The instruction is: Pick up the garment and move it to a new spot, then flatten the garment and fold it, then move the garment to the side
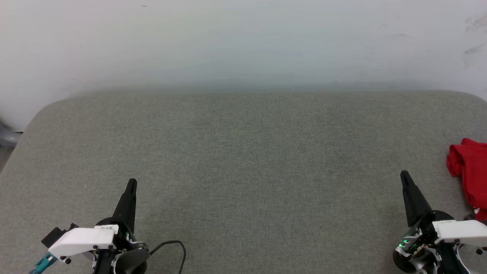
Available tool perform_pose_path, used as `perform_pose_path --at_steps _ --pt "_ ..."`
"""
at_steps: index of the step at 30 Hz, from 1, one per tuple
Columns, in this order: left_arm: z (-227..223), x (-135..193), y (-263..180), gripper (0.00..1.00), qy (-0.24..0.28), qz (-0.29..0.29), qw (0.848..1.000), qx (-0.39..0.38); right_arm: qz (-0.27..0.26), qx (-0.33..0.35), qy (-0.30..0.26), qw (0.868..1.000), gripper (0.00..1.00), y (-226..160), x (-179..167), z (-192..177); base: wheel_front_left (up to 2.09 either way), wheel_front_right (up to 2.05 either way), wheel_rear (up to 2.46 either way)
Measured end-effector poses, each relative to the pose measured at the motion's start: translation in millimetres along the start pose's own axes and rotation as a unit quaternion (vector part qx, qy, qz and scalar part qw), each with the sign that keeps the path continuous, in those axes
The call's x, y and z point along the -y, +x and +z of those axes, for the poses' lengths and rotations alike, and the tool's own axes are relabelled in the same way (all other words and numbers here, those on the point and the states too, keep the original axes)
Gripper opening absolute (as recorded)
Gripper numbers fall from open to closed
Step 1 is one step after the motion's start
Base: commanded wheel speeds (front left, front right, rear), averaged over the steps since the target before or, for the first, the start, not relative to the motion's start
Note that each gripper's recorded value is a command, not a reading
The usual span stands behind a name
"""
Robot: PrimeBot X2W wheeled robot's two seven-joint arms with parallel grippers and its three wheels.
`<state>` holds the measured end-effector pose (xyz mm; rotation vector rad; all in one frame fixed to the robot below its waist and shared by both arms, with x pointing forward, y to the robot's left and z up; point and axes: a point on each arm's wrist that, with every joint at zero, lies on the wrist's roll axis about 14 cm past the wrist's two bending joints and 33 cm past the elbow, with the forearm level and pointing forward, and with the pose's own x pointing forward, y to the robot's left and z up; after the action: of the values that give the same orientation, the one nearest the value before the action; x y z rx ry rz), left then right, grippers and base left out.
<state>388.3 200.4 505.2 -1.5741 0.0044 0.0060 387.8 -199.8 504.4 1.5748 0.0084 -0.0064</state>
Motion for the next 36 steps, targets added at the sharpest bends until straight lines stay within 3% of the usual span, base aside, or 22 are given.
perform_pose_path --at_steps 36 --pt "0.1 0.0 0.0 0.00 0.000 0.000 1.000 0.000 0.000 0.002 0.000 1.000 0.00 -0.1 0.1 0.8 0.00 0.00 0.00"
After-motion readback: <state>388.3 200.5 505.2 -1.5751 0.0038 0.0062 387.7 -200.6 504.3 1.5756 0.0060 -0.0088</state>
